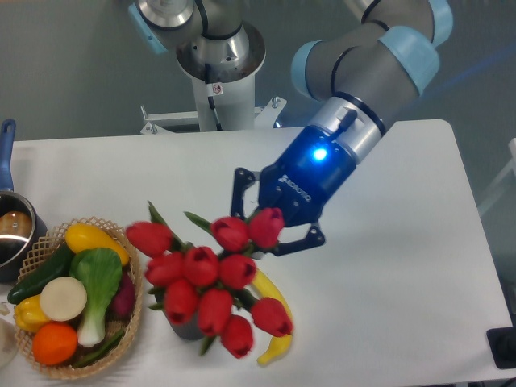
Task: Insert the flowers into the vase
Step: 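Carry the tulips over the black vase and lower stems into it, then push the tulip stems down into the vase and settle them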
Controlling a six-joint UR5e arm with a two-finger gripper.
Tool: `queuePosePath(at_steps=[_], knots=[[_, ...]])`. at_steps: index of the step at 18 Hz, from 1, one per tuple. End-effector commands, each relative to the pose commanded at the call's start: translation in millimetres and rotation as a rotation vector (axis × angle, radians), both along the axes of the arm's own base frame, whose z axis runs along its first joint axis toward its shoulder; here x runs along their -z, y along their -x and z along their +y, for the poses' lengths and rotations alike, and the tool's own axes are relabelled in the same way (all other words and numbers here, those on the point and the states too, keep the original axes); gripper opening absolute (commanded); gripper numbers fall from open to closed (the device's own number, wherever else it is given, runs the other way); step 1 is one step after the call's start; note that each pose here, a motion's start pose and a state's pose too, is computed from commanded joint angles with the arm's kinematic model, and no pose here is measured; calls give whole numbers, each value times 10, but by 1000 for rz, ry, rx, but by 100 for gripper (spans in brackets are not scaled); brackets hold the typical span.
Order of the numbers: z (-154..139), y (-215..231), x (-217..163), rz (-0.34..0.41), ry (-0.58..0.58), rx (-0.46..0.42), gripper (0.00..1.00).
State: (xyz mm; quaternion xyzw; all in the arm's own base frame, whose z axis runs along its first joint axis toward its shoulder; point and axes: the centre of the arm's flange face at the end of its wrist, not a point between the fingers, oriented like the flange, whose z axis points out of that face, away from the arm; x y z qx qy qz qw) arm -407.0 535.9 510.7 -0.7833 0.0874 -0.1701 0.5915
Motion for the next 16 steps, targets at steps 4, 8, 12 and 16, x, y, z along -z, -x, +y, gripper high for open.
queuePosePath(at_steps=[4, 8, 12, 16], knots=[[75, -81, 166, -12, 11, 21, 5], [77, -164, 435, -1, 17, 45, 4], [93, -276, 569, -6, 25, 63, 5], [195, -361, 647, -3, 29, 82, 5]])
